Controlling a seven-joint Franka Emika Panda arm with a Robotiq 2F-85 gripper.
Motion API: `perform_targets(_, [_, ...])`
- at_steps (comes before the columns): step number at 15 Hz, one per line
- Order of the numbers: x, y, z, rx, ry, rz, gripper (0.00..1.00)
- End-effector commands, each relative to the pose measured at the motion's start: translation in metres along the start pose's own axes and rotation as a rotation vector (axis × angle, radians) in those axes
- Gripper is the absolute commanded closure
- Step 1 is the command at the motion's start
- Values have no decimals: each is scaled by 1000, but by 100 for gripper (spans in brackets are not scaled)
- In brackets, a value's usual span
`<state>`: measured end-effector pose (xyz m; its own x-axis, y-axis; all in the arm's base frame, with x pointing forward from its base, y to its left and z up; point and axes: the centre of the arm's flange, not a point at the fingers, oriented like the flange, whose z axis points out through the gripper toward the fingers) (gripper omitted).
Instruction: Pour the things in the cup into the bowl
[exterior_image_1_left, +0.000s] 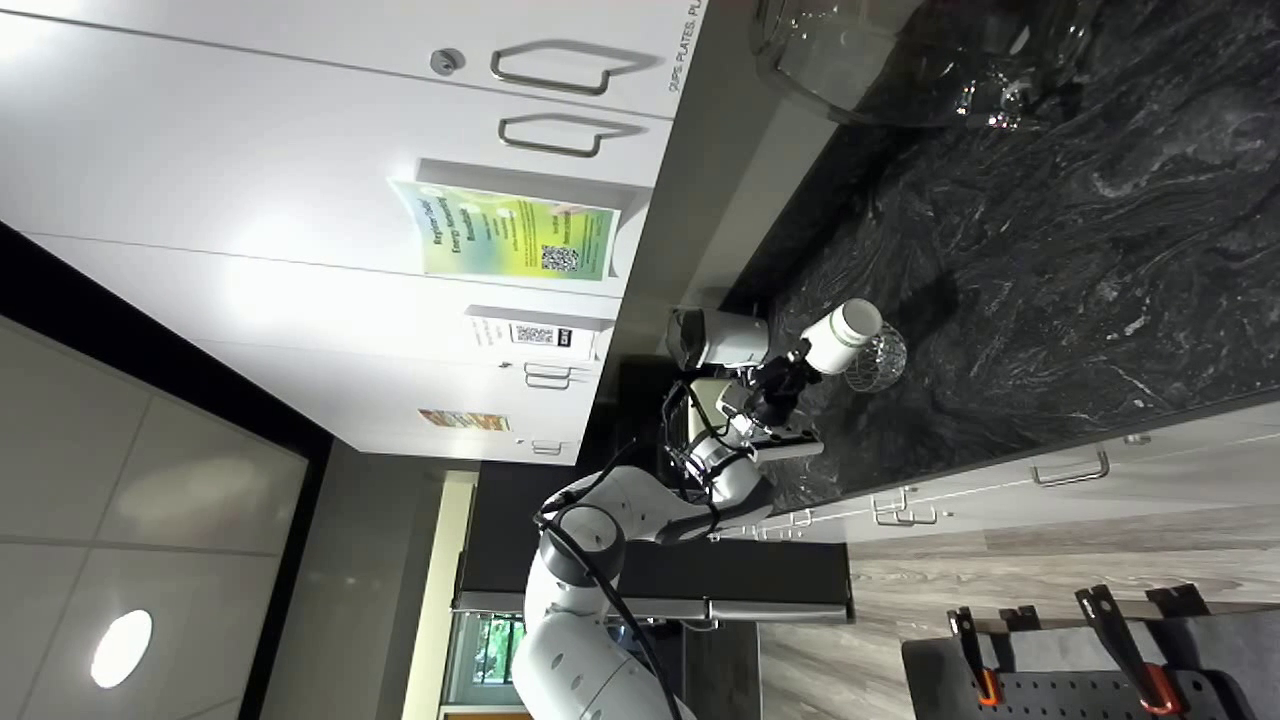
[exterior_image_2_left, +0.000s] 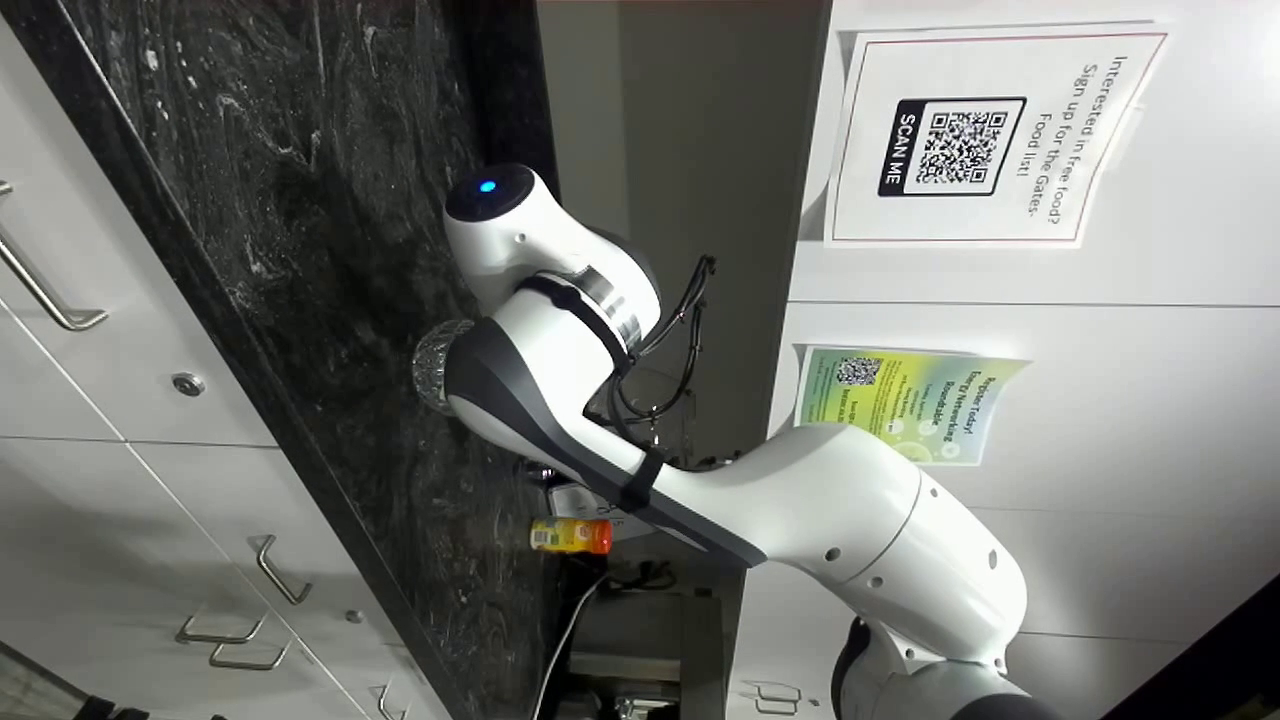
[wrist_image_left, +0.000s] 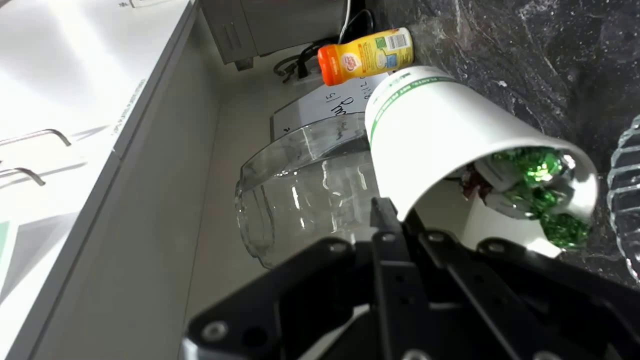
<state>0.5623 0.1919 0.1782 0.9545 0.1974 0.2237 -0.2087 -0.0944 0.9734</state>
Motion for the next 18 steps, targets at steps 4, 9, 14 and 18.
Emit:
perform_targets(4, [9,-1,-8,-78,-7,-47,99])
perform_targets(9, [11,-6,-9,-118,-8,-82,99])
perform_targets(14, [14,-12,-8,-159,-8,-120,99])
perform_targets(18, [15,-16,-6,-189,-8,-143,99])
